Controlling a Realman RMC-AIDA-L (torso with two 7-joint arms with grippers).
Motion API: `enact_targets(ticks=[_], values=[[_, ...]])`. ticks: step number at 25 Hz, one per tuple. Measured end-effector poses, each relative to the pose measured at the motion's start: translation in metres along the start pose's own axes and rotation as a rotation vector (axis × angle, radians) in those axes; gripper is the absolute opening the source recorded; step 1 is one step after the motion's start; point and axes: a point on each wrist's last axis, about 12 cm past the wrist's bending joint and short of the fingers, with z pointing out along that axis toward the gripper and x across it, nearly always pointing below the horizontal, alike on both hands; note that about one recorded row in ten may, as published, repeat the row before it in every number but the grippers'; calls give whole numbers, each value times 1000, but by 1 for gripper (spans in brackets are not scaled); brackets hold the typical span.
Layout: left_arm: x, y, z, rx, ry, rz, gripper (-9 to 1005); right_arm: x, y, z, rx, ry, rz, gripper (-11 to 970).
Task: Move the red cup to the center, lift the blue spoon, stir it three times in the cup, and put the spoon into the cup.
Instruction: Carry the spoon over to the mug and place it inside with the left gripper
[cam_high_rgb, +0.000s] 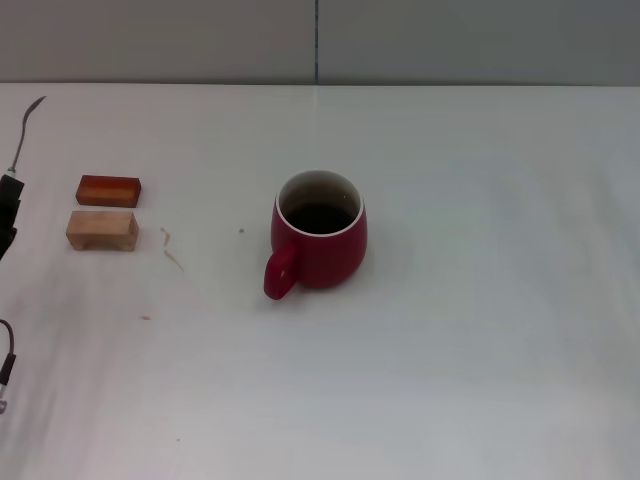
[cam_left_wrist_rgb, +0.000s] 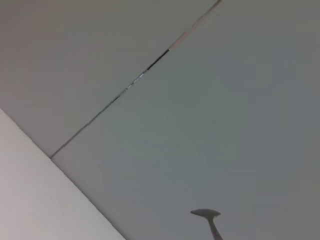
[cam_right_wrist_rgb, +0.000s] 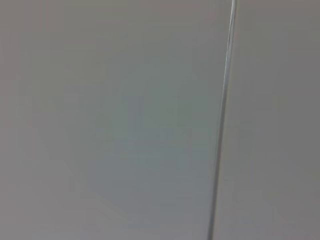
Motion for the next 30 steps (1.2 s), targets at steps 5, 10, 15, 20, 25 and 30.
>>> enact_targets(ticks=[5, 10, 15, 20, 25, 30], values=[[-13, 5, 2, 32, 28, -149, 163, 1, 2, -1, 1, 6, 5, 761], [-27, 6, 7, 88, 81, -275, 163, 2, 4, -2, 3, 11, 9, 762], [-39, 2, 13, 152, 150, -367, 163, 3, 3, -5, 7, 18, 10, 762], [-51, -3, 20, 214, 241, -406, 163, 5, 3, -8, 9, 25, 11, 762], [-70, -13, 28, 311, 387, -375, 163, 5, 4, -9, 10, 27, 12, 761], [-90, -28, 34, 445, 481, -306, 163, 6, 5, -10, 11, 31, 14, 761]])
